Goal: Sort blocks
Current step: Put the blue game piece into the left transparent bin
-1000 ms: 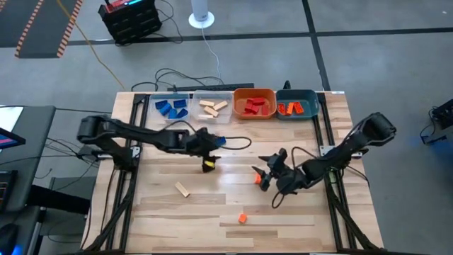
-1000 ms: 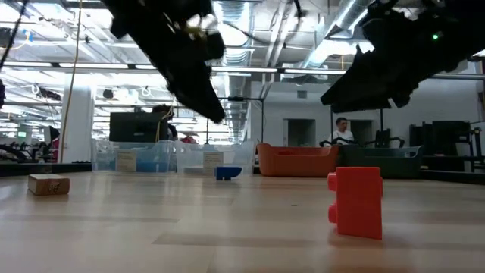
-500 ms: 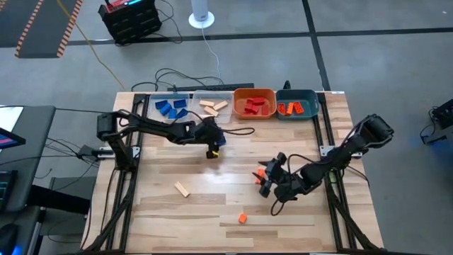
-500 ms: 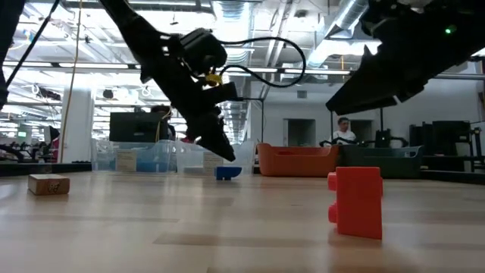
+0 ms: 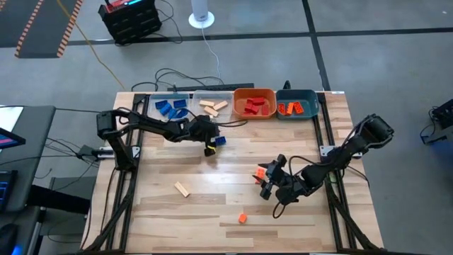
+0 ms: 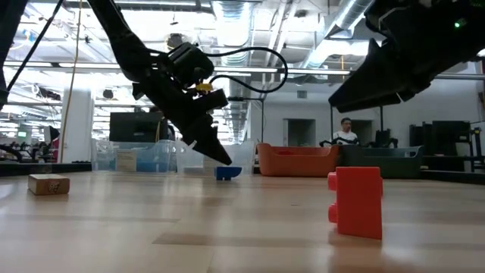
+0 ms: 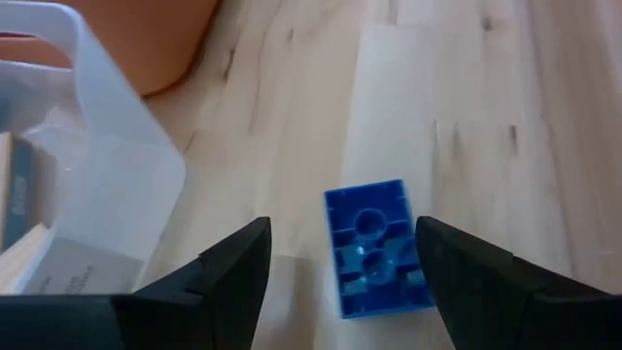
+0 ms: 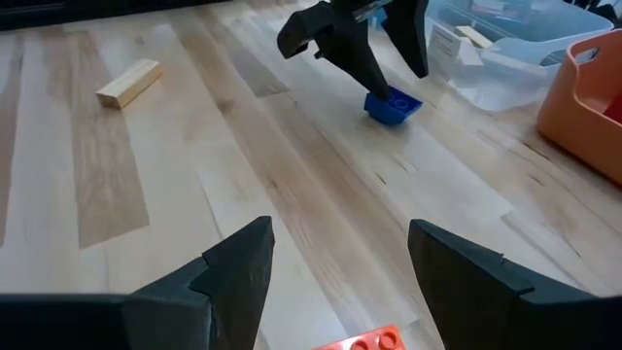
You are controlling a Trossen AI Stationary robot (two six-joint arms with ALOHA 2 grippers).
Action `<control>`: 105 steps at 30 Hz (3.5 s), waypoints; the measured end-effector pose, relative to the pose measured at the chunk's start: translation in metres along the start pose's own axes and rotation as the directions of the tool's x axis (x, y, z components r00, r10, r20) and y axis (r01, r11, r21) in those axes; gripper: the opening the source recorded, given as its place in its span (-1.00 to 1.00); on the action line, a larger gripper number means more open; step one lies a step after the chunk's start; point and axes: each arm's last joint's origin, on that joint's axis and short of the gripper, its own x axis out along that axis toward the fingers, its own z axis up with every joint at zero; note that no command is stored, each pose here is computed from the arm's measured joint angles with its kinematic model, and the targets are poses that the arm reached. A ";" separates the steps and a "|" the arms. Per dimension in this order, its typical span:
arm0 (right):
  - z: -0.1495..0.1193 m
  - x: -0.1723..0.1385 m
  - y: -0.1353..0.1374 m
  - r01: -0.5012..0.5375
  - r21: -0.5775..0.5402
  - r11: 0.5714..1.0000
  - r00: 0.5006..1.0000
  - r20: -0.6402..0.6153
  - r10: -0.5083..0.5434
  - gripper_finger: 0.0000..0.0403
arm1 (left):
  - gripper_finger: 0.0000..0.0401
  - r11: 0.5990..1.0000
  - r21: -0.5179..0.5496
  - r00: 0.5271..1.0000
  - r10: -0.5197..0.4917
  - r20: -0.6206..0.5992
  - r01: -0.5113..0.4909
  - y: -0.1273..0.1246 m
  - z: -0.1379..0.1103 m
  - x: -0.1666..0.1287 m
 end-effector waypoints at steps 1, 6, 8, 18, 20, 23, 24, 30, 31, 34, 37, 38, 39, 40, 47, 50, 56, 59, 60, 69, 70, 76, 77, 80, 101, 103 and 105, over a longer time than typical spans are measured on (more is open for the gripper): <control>0.000 0.000 0.000 -0.001 0.001 1.000 1.000 0.001 0.001 0.35 | 0.24 1.000 -0.003 1.000 -0.005 0.001 0.005 0.000 0.000 0.000; 0.000 0.001 0.000 0.003 -0.001 1.000 1.000 0.001 -0.003 0.35 | 0.24 0.994 -0.042 0.995 -0.098 0.023 0.098 -0.004 0.001 0.000; 0.001 0.001 -0.001 0.006 -0.003 1.000 1.000 0.001 -0.006 0.35 | 0.24 0.992 -0.053 0.993 -0.112 0.031 0.113 -0.005 0.002 0.000; 0.002 0.004 -0.003 0.017 -0.033 0.999 1.000 -0.001 -0.017 0.35 | 0.24 0.992 -0.076 0.994 -0.107 -0.034 0.104 -0.010 -0.019 0.025; 0.002 0.004 -0.003 0.019 -0.035 0.999 1.000 -0.003 -0.019 0.35 | 0.24 0.993 -0.075 0.995 -0.091 -0.033 0.089 -0.013 -0.022 0.029; 0.001 0.004 -0.003 0.019 -0.037 0.999 1.000 -0.004 -0.019 0.35 | 0.24 0.995 -0.068 0.997 -0.078 -0.027 0.076 -0.015 -0.021 0.030; 0.001 0.004 -0.003 0.019 -0.037 0.999 1.000 -0.004 -0.019 0.35 | 0.24 0.995 -0.066 0.997 -0.078 -0.025 0.076 -0.016 -0.020 0.030; 0.001 0.004 -0.003 0.017 -0.034 0.999 1.000 -0.006 -0.017 0.35 | 0.19 0.996 -0.046 0.995 -0.077 -0.056 0.075 -0.017 -0.023 0.030; 0.001 0.004 -0.003 0.016 -0.034 0.999 1.000 -0.006 -0.017 0.35 | 0.17 0.996 -0.039 0.995 -0.078 -0.057 0.076 -0.017 -0.022 0.028; 0.001 0.004 -0.003 0.015 -0.033 0.999 1.000 -0.005 -0.016 0.35 | 0.11 0.997 -0.015 0.995 -0.081 -0.060 0.080 -0.016 -0.018 0.022; 0.002 0.004 -0.003 0.009 -0.029 1.000 1.000 -0.007 -0.009 0.35 | 0.07 0.996 0.024 0.993 -0.081 -0.088 0.083 -0.014 -0.015 0.011; 0.002 0.004 -0.003 0.007 -0.029 1.000 1.000 -0.009 -0.007 0.35 | 0.05 0.996 0.038 0.992 -0.082 -0.099 0.086 -0.014 -0.014 0.008; 0.002 0.004 -0.002 0.005 -0.028 1.000 1.000 -0.010 -0.005 0.35 | 0.04 0.995 0.050 0.990 -0.084 -0.110 0.089 -0.014 -0.014 0.006; 0.002 0.004 -0.002 0.004 -0.027 1.000 1.000 -0.009 -0.005 0.35 | 0.03 0.994 0.061 0.989 -0.086 -0.120 0.093 -0.014 -0.014 0.004; 0.001 0.004 -0.002 -0.001 -0.020 1.000 1.000 -0.013 0.000 0.35 | -0.02 0.987 0.108 0.985 -0.100 -0.142 0.116 -0.016 -0.014 0.001; 0.001 0.004 -0.002 -0.003 -0.020 1.000 1.000 -0.015 0.003 0.35 | -0.02 0.987 0.111 0.985 -0.103 -0.141 0.119 -0.017 -0.014 0.001; 0.001 0.004 -0.003 0.000 -0.026 1.000 1.000 -0.019 -0.001 0.35 | -0.01 0.986 0.114 0.988 -0.104 -0.118 0.118 -0.014 -0.003 -0.016; 0.001 0.004 -0.003 0.001 -0.026 1.000 1.000 -0.019 -0.001 0.35 | -0.01 0.987 0.126 0.993 -0.090 -0.076 0.099 -0.009 0.009 -0.037; 0.001 0.004 -0.003 0.001 -0.025 1.000 1.000 -0.019 -0.001 0.35 | -0.01 0.989 0.125 0.995 -0.078 -0.062 0.085 -0.007 0.013 -0.045; -0.008 0.016 0.002 0.019 -0.025 0.999 1.000 -0.017 -0.020 0.35 | -0.01 0.986 0.026 0.984 0.166 0.064 -0.168 0.048 0.034 -0.123; -0.010 0.021 0.003 0.018 -0.028 0.999 1.000 -0.016 -0.018 0.35 | -0.01 0.979 0.002 0.977 0.203 0.067 -0.204 0.059 0.034 -0.128; -0.013 0.045 0.008 -0.053 -0.045 0.998 0.996 -0.074 0.049 0.35 | 0.00 0.890 -0.195 0.909 0.416 -0.020 -0.412 0.135 0.009 -0.140; -0.012 0.047 0.008 -0.057 -0.050 0.997 0.996 -0.078 0.053 0.35 | 0.00 0.874 -0.241 0.905 0.424 -0.042 -0.421 0.145 0.002 -0.140; -0.006 0.049 0.012 -0.077 -0.057 0.995 0.995 -0.074 0.073 0.35 | 0.00 0.853 -0.319 0.910 0.395 -0.123 -0.413 0.164 -0.019 -0.134; -0.011 0.039 0.020 -0.121 -0.056 0.991 0.987 -0.114 0.114 0.35 | 0.00 0.827 -0.321 0.867 0.344 -0.360 -0.461 0.177 -0.060 -0.121; -0.012 0.038 0.020 -0.119 -0.058 0.991 0.987 -0.120 0.111 0.35 | 0.00 0.826 -0.321 0.862 0.338 -0.377 -0.464 0.177 -0.063 -0.119; -0.012 0.038 0.020 -0.117 -0.062 0.991 0.986 -0.124 0.108 0.35 | 0.00 0.831 -0.316 0.864 0.332 -0.380 -0.458 0.175 -0.064 -0.118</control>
